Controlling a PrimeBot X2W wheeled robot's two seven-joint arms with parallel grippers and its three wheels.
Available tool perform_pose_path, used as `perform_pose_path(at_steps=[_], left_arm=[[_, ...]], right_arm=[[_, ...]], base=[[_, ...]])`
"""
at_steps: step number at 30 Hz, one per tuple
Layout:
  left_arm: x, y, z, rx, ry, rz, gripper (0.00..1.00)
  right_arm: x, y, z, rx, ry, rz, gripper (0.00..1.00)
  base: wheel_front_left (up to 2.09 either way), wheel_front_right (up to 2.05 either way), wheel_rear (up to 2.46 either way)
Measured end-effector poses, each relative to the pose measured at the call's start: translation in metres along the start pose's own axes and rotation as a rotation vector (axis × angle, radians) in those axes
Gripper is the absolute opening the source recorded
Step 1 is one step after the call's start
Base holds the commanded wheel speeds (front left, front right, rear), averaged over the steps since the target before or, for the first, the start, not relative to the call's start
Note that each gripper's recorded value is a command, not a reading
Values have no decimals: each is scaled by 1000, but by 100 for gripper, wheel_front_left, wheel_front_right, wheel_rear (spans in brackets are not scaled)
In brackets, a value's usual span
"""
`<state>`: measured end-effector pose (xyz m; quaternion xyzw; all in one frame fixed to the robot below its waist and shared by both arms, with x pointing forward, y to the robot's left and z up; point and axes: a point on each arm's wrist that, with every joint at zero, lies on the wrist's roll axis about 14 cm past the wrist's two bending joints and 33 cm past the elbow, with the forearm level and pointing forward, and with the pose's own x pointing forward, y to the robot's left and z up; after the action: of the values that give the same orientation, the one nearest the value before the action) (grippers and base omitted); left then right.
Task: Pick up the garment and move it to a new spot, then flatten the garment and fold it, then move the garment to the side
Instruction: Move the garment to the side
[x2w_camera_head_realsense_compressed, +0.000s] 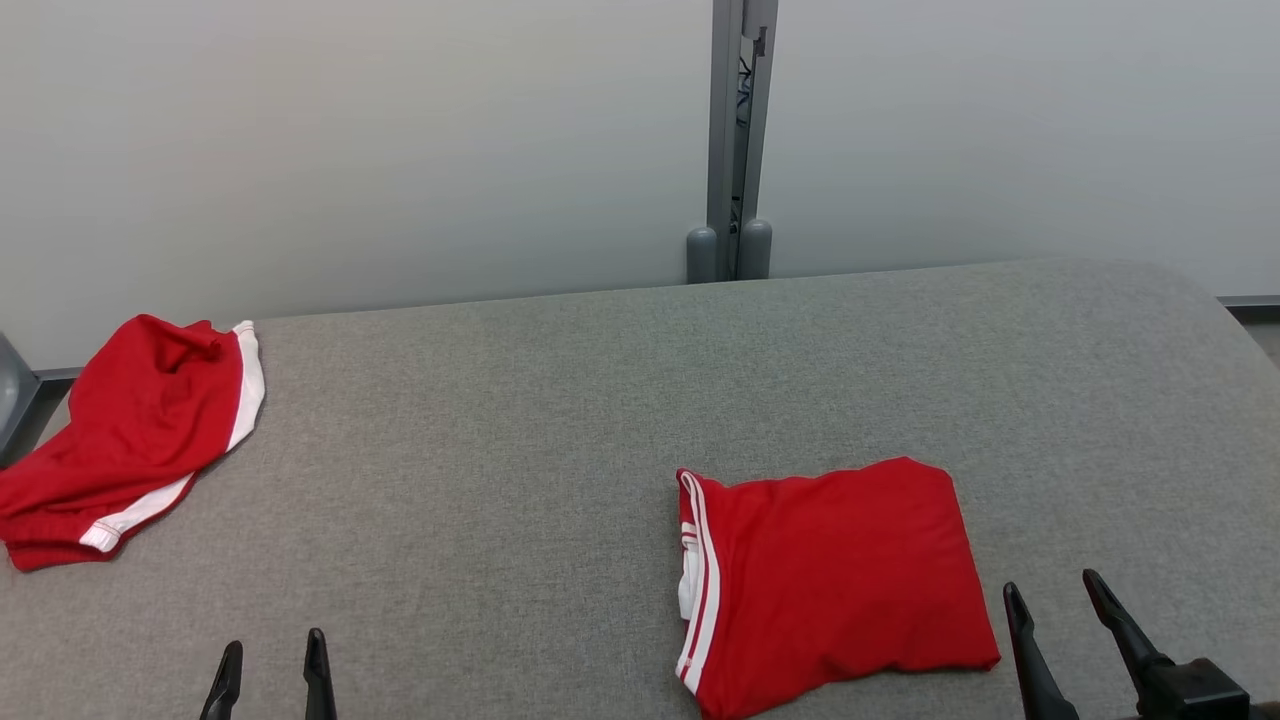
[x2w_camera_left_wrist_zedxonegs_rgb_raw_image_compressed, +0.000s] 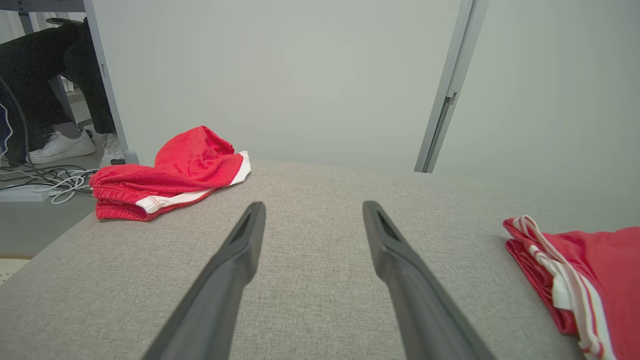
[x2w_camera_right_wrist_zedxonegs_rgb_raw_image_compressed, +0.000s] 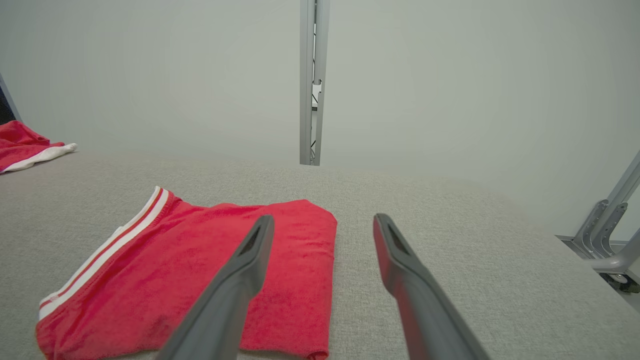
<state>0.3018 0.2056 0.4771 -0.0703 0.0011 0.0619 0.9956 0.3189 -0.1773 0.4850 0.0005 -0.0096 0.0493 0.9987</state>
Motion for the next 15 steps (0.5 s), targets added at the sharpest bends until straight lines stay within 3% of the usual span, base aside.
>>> perform_pose_path(at_steps=[10,15], left_arm=[[5,-7,-7,0,26,-21,100],[20,-13,-13,12,49,-47,100]], right_arm=[[26,-10,28,55,-80,-10,100],[51,-21,-24,89,321,34,100]], base=[[0,0,0],[0,0,0]])
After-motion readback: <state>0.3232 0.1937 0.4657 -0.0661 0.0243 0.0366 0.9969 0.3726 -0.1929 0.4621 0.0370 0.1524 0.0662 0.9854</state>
